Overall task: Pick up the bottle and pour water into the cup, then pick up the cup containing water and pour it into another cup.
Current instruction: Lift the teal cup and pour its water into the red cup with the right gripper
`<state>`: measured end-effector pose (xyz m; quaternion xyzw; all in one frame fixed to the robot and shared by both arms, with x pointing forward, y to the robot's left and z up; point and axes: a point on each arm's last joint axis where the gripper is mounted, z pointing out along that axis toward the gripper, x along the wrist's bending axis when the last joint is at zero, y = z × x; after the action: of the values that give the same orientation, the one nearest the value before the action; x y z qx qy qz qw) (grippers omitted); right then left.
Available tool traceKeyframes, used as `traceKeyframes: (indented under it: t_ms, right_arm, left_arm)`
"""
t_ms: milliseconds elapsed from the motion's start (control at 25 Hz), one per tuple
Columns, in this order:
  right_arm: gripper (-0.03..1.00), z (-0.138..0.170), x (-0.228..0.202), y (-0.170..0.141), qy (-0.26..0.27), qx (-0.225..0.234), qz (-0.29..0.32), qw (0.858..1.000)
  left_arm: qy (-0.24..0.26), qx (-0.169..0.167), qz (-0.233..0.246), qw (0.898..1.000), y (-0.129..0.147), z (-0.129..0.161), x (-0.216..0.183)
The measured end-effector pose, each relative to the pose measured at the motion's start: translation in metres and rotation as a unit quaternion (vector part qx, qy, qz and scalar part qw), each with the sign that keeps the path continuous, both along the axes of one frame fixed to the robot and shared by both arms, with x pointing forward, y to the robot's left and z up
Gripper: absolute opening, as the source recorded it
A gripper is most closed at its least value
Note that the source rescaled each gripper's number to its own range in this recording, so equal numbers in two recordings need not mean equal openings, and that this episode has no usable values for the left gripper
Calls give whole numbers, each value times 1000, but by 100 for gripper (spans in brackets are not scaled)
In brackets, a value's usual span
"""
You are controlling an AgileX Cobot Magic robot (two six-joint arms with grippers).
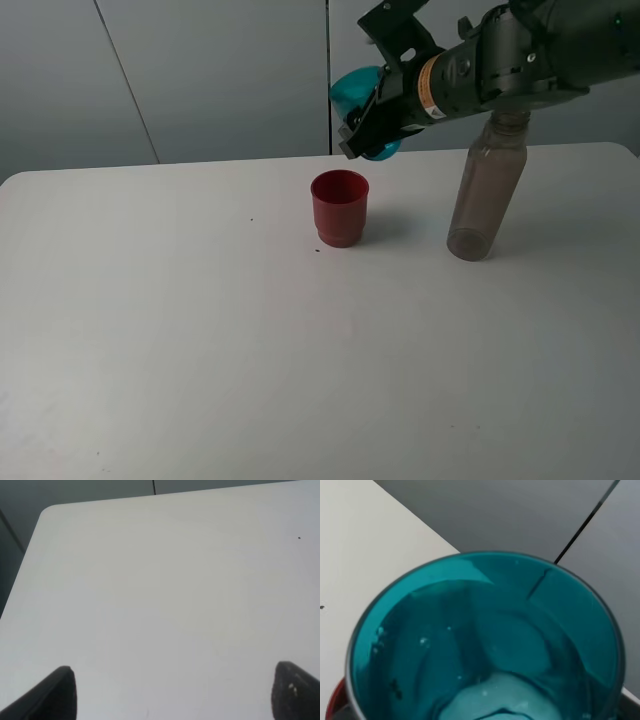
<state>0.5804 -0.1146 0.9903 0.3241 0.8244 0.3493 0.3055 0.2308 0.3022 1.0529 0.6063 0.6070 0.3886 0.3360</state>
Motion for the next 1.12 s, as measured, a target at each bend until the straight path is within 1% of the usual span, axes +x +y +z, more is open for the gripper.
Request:
traceKeyframes:
  t_ms: [200, 360, 520, 640, 800, 1000, 1120]
  right_arm:
    - [16, 0, 2, -3, -10, -13, 16, 1000]
    - [16, 0, 4, -8, -22, -36, 27, 999]
    - [16, 0, 5, -9, -27, -46, 32, 998]
    - [16, 0, 5, -9, -24, -40, 32, 998]
    - [16, -1, 7, -8, -26, -45, 35, 998]
    - [16, -7, 14, -5, -12, -29, 18, 999]
    - [16, -7, 15, -6, -15, -32, 11, 999]
  left_arm:
    - [0, 0, 0, 1000, 0, 0, 0]
    - [0, 0, 0, 1000, 0, 0, 0]
    - [0, 0, 0, 1000, 0, 0, 0]
    - [0, 0, 0, 1000, 0, 0, 0]
    - [0, 0, 0, 1000, 0, 0, 0]
    - [0, 0, 0, 1000, 0, 0, 0]
    - [0, 0, 0, 1000, 0, 0, 0]
